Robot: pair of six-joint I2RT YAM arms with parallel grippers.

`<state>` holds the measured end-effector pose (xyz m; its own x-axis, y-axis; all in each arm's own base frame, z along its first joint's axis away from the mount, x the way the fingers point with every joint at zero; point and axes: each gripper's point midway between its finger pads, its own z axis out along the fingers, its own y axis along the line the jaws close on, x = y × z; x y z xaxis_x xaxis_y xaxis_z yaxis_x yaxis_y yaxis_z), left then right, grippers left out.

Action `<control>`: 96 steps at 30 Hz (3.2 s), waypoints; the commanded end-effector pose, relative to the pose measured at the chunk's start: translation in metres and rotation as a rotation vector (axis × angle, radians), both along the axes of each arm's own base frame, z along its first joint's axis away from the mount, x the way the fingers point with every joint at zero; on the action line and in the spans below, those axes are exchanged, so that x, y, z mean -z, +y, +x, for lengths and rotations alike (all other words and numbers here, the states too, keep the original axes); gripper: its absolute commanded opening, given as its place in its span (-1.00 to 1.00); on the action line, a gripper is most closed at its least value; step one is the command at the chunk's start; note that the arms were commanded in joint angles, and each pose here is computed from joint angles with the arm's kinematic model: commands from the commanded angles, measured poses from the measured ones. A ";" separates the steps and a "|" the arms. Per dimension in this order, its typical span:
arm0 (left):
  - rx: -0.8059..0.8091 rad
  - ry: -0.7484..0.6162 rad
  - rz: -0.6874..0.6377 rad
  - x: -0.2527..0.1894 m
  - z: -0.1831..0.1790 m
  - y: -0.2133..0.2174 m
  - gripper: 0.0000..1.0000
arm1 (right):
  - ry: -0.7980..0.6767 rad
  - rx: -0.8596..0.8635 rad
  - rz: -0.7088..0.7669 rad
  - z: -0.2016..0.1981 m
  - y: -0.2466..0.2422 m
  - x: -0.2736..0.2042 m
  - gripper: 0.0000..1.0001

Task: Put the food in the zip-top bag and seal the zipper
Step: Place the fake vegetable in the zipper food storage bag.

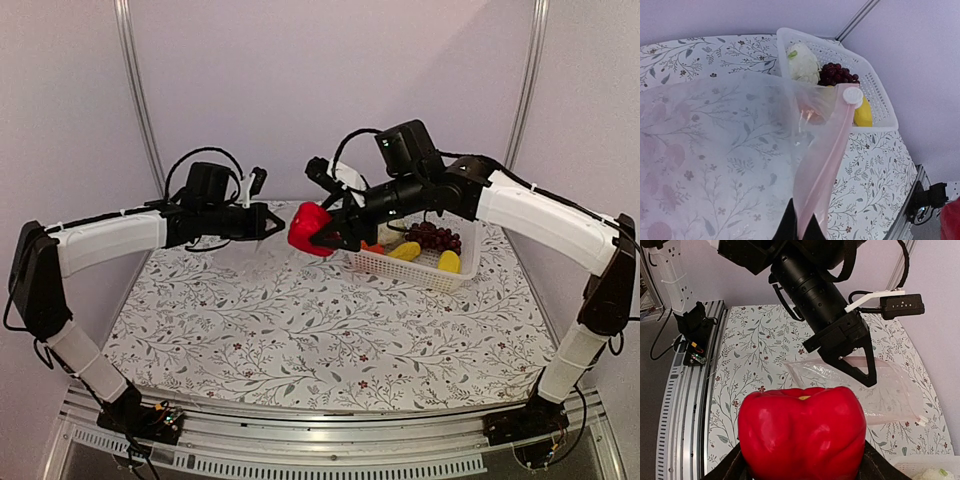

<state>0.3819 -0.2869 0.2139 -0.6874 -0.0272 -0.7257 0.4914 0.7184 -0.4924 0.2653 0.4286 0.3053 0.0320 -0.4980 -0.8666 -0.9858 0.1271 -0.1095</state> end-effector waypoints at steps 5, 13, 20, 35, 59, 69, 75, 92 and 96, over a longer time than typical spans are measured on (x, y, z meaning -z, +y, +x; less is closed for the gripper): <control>0.089 -0.007 -0.069 -0.036 -0.028 -0.061 -0.98 | 0.010 -0.085 0.154 -0.026 -0.014 -0.056 0.19; 0.164 0.011 -0.262 -0.103 -0.051 -0.085 -0.97 | 0.002 -0.145 0.226 -0.044 -0.018 -0.090 0.19; 0.207 0.063 -0.319 -0.109 -0.065 -0.092 -0.98 | 0.011 -0.135 0.252 -0.041 -0.016 -0.102 0.19; 0.212 0.102 -0.440 -0.132 -0.087 -0.081 -1.00 | 0.031 -0.020 0.256 0.005 -0.015 -0.074 0.23; -0.026 0.024 -0.387 -0.135 -0.071 -0.026 -1.00 | 0.123 0.208 0.118 0.050 -0.014 0.003 0.49; 0.006 0.071 -0.332 -0.106 -0.064 -0.040 -1.00 | 0.112 0.227 0.057 0.054 0.001 0.015 0.49; 0.002 0.065 -0.253 -0.093 -0.063 -0.040 -0.98 | 0.098 0.190 0.088 0.041 0.005 -0.002 0.40; 0.002 0.000 -0.115 -0.094 -0.067 -0.039 -0.93 | 0.142 0.383 0.005 0.083 0.021 0.030 0.39; -0.027 -0.019 -0.092 -0.088 -0.063 -0.034 -0.94 | 0.144 0.338 0.006 0.073 0.020 0.024 0.71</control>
